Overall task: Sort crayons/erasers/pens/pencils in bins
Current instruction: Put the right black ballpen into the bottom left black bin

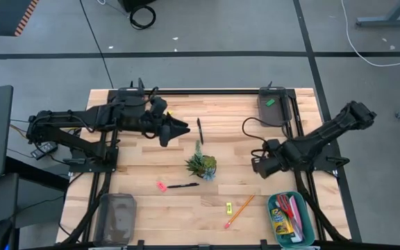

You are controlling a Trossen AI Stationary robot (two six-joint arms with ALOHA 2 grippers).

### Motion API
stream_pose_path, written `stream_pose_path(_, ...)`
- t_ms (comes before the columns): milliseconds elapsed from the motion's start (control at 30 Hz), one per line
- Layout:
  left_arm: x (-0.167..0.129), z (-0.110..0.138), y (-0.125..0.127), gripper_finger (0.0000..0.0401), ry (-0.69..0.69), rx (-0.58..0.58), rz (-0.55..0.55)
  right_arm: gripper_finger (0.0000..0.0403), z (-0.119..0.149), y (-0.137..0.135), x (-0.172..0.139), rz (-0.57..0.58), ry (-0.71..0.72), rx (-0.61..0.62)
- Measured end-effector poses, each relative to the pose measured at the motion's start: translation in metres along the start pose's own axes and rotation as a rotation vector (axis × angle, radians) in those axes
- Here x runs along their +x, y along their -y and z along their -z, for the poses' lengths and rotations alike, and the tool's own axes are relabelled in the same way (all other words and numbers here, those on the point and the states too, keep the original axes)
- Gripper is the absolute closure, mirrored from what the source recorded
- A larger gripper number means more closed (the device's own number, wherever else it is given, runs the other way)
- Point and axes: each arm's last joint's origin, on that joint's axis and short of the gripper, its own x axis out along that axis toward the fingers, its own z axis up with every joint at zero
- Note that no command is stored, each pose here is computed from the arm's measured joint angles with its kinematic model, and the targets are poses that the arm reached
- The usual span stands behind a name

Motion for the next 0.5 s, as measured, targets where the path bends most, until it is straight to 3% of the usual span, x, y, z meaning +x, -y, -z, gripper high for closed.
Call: stream_pose_path(500, -0.005, 0.004, 0.017, 0.0229, 0.031, 0.113, 0.101, 0.0226, -0.030, 0.003, 0.052, -0.017, -0.147, 0.095)
